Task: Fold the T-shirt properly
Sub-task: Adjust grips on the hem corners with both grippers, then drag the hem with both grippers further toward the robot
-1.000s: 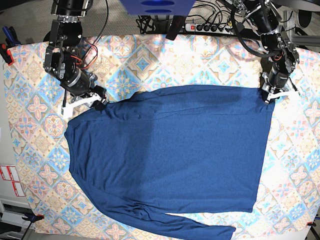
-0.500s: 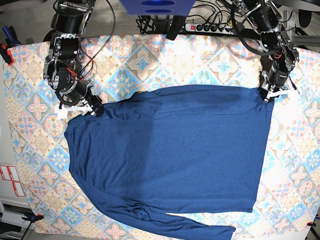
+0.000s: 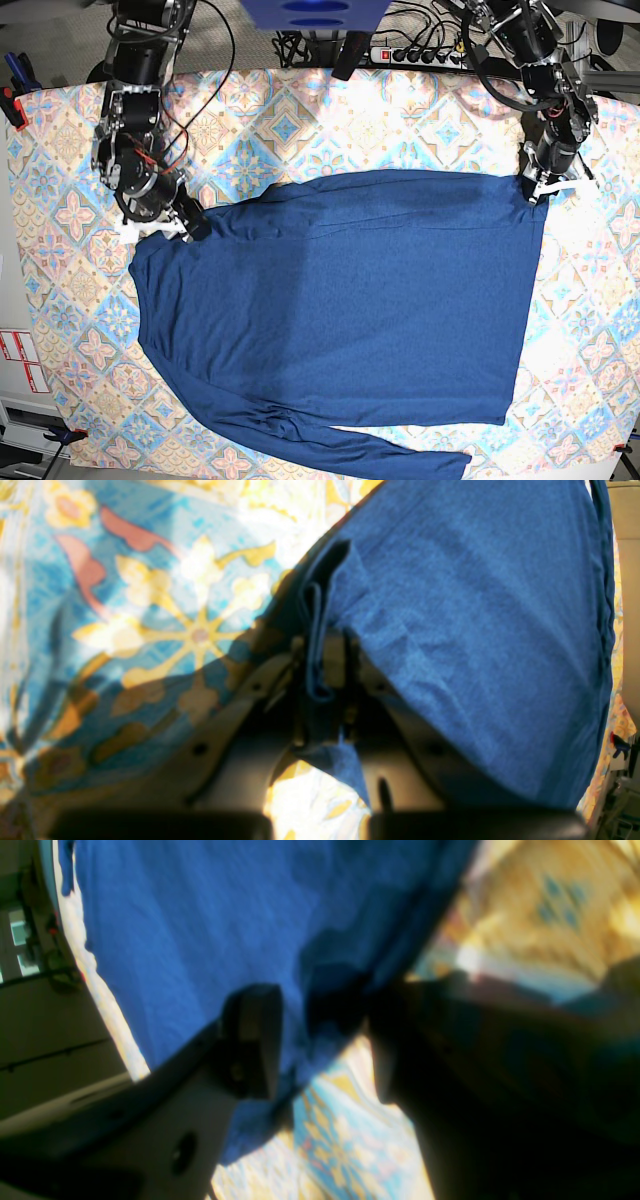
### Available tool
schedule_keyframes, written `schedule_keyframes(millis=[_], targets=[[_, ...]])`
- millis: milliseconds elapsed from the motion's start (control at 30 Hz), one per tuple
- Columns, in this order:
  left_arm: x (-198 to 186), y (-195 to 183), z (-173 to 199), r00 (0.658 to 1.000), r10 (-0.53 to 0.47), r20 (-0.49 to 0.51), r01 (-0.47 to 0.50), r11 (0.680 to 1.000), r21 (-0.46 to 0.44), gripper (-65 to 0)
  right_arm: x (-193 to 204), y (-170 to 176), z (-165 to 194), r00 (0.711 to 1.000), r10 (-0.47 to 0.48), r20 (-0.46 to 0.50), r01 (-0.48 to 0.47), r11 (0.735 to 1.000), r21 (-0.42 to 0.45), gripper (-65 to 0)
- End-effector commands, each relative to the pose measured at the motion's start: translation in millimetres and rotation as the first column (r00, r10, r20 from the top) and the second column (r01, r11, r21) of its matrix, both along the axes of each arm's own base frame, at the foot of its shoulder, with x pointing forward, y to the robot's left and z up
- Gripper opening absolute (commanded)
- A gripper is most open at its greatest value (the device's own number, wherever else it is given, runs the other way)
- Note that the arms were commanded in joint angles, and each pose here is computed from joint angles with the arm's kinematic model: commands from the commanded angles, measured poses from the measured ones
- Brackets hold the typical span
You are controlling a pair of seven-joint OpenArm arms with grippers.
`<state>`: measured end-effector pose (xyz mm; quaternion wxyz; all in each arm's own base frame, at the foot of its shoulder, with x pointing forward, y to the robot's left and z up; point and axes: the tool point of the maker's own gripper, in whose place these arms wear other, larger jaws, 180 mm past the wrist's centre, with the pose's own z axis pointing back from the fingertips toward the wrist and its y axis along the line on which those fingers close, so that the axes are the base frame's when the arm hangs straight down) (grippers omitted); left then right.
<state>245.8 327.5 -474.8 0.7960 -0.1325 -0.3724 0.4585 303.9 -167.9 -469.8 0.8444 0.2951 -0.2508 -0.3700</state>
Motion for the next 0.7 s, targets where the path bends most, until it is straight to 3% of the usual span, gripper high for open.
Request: schedule_keyframes(millis=[0,133,333,433,667], targets=[[0,2,2,1.0,-0.011,-0.015,0.012,1.0,0.006,-65.0,4,-1,4,1.0,0.006,0.014,-0.006,1.0,0.001,-37.2],[0,2,2,1.0,-0.011,-0.015,0.012,1.0,0.006,-65.0,15,-1,12,0.999,0.007,0.037,-0.007,1.0,0.002,-42.5],[-1,2,1,1.0,-0.011,-0.016,0.012,1.0,0.006,-65.0,19,-2,15,0.999,0.006,0.044,-0.006,1.0,0.005,-65.0],[-2,2,1,1.0,-0.012,-0.018,0.012,1.0,0.005,-65.0,20,-3,18,0.999,0.005,0.054,-0.005,1.0,0.001,-64.3],[-15,8,9,0.999,-0.022,-0.023,0.023,0.999,0.048,-65.0,-19,-57,16,0.989,-0.14,0.038,0.141,0.989,-0.036,-64.5]])
